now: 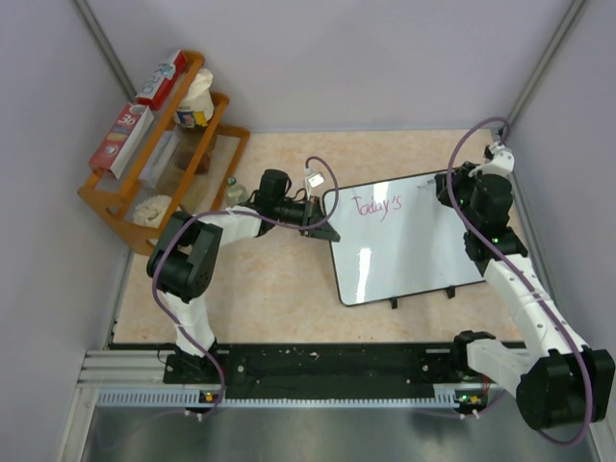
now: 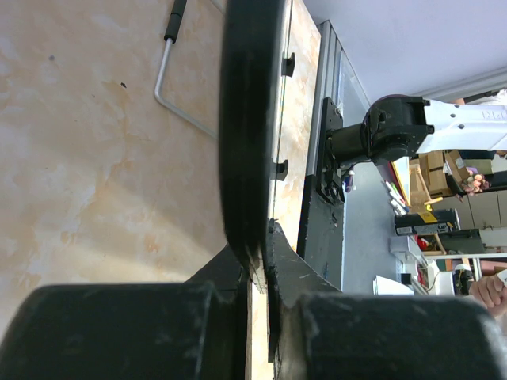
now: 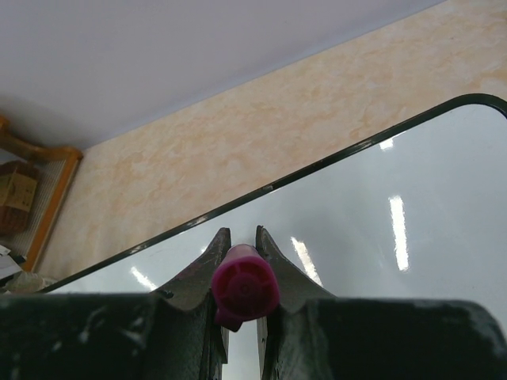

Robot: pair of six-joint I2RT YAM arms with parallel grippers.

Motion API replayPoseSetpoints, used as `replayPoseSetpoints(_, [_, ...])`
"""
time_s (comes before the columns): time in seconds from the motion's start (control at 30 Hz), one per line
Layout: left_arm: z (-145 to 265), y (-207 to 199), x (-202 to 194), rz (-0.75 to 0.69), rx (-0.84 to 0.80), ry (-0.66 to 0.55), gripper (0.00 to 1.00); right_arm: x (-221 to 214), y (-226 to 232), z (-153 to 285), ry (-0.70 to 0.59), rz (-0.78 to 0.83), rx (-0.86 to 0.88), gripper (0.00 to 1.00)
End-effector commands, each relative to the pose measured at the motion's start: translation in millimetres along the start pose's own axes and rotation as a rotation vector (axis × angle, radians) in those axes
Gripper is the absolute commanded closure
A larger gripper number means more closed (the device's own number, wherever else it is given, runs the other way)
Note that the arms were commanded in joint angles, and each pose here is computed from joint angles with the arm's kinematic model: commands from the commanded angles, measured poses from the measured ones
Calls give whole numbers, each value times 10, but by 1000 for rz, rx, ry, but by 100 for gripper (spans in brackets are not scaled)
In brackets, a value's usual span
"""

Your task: Write a sentence on the whiteboard

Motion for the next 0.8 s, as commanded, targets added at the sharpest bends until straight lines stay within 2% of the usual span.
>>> replayPoseSetpoints(0.0, [-28, -58, -197, -38, -21, 53, 100, 65, 46, 27, -14, -2, 37, 100])
replayPoseSetpoints(0.77, [-20, -60, -197, -38, -18, 52, 100, -230, -136, 268, 81, 21, 17, 100])
Point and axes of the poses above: each gripper's point midway between its finger pads, its own z axis back along the fingers, its own y axis along the line the jaws close on, x = y × z, the point moved 6 cm from there along z, back along the fingers, and after that the axes turned 9 degrees about -z, right-handed, at the moved point
